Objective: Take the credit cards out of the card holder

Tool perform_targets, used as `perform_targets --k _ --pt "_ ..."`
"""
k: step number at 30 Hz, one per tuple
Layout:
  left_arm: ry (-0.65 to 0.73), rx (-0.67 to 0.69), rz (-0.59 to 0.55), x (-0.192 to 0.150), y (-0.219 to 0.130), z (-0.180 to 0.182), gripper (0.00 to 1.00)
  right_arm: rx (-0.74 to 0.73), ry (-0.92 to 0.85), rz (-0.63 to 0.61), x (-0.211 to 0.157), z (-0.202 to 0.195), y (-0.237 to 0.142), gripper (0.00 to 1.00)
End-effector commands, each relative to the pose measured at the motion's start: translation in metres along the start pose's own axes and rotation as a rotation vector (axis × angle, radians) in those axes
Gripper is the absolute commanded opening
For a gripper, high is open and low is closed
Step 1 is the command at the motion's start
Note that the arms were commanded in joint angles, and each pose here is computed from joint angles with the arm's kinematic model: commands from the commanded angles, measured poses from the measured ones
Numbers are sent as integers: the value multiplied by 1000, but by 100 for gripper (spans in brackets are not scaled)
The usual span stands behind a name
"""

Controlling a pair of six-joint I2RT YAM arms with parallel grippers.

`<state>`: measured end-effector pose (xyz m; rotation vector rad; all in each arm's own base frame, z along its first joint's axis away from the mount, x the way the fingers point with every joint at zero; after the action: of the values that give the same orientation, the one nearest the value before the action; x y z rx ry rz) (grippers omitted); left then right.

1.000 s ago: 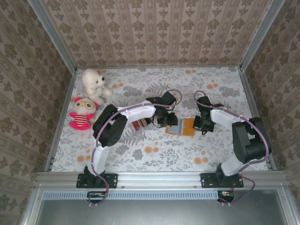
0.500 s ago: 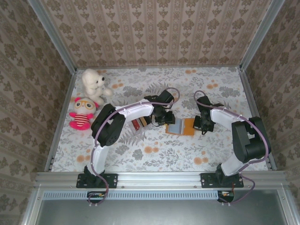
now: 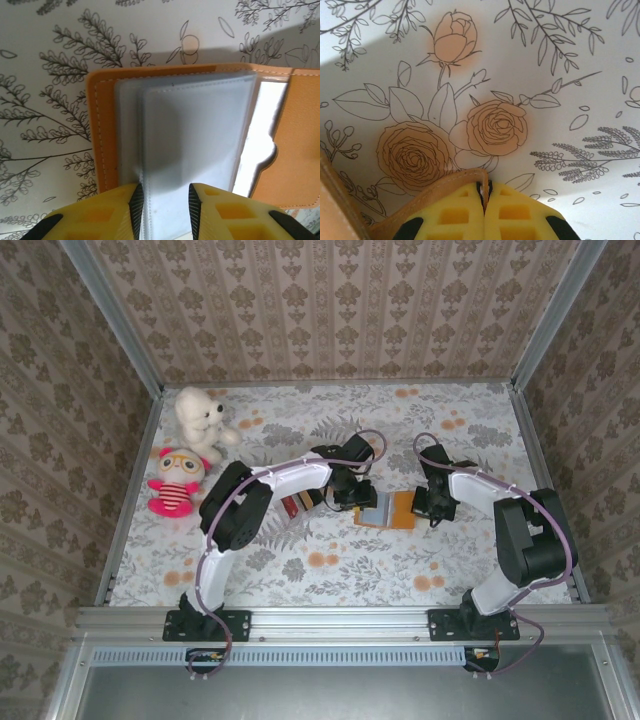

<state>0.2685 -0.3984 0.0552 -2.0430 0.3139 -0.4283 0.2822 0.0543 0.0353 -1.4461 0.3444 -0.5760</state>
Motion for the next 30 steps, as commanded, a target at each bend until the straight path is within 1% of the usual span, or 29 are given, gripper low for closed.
perform_targets --k 1,5,10,20,23,25,28,30 --pt "-28 14 38 -4 6 4 36 15 -12 26 -1 4 5 5" --pt "-18 -25 39 -3 8 -2 37 27 -14 33 -2 6 5 5" --pt "7 -164 15 6 6 -24 34 42 -20 42 -2 9 5 4" --pt "54 -240 -20 14 1 -37 32 60 -24 48 -3 12 4 4" --pt "50 -246 -19 15 2 -37 27 68 -27 47 -3 13 2 4" --pt "46 -229 -23 15 1 -34 21 73 -27 42 -2 14 -1 4" --pt "44 -168 -27 12 -5 -25 12 86 -29 25 0 15 -9 5" --pt "48 -130 -30 10 -11 -19 8 95 -31 11 2 17 -17 8"
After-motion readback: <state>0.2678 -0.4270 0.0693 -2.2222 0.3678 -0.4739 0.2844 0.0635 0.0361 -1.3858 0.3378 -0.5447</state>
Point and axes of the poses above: each hand's point on the last joint's axis, 136 mm out from that joint toward the fingers, its own y axis out along the fingers, its own z axis along the line the jaws close on, x = y × z, the point moved 2 cm from there along -y, back along the fingers, and after that the axes turned 14 degrees about y, right-handed, at the moved point
